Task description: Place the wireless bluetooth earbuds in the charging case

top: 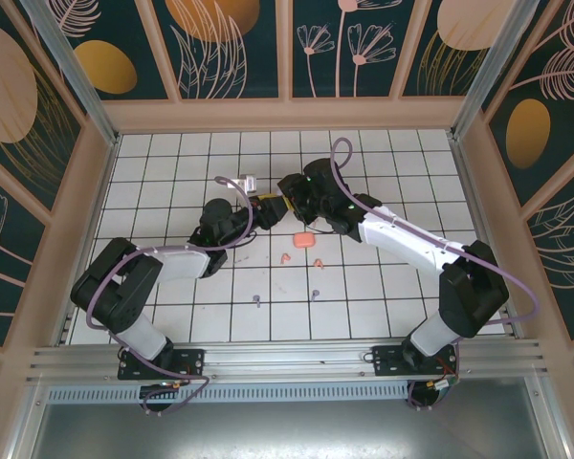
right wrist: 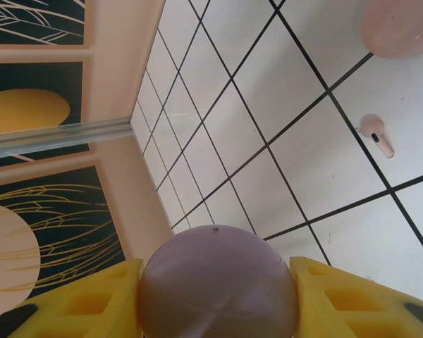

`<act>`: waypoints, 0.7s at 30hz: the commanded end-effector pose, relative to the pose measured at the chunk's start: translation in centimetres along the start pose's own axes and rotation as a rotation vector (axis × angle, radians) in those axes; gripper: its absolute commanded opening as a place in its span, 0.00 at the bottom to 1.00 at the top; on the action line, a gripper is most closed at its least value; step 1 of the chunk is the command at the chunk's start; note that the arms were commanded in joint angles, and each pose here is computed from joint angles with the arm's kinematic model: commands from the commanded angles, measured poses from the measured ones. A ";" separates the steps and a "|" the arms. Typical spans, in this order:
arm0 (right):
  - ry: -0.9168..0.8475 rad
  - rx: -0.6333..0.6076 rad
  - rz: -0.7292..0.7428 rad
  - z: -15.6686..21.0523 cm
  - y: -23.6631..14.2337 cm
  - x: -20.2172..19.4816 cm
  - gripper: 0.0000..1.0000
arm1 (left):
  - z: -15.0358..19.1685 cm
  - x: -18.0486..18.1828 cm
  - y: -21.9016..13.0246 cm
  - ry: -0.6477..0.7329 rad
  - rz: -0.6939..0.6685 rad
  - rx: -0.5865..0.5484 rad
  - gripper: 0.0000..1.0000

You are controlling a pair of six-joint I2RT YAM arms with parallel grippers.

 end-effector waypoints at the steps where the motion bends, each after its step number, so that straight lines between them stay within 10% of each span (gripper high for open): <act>1: -0.004 -0.010 -0.065 -0.2 -0.9 1.6 0.47 | -0.6 -1.3 0.6 0.030 0.060 -0.012 0.45; 21: 0.005 -0.033 -0.046 -0.9 -0.9 0.9 0.47 | -1.0 -1.8 -0.6 0.062 0.042 -0.054 0.50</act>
Point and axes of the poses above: each hand's point on the last joint's axis, 136 mm out from that joint toward the fingers, its own y axis out along the fingers, its own x axis along the line the jaws close on, z = x × y, the point moved 6 cm from there along -y, back along the fingers, and after that the axes turned 14 degrees about -y, right-handed, at the moved point
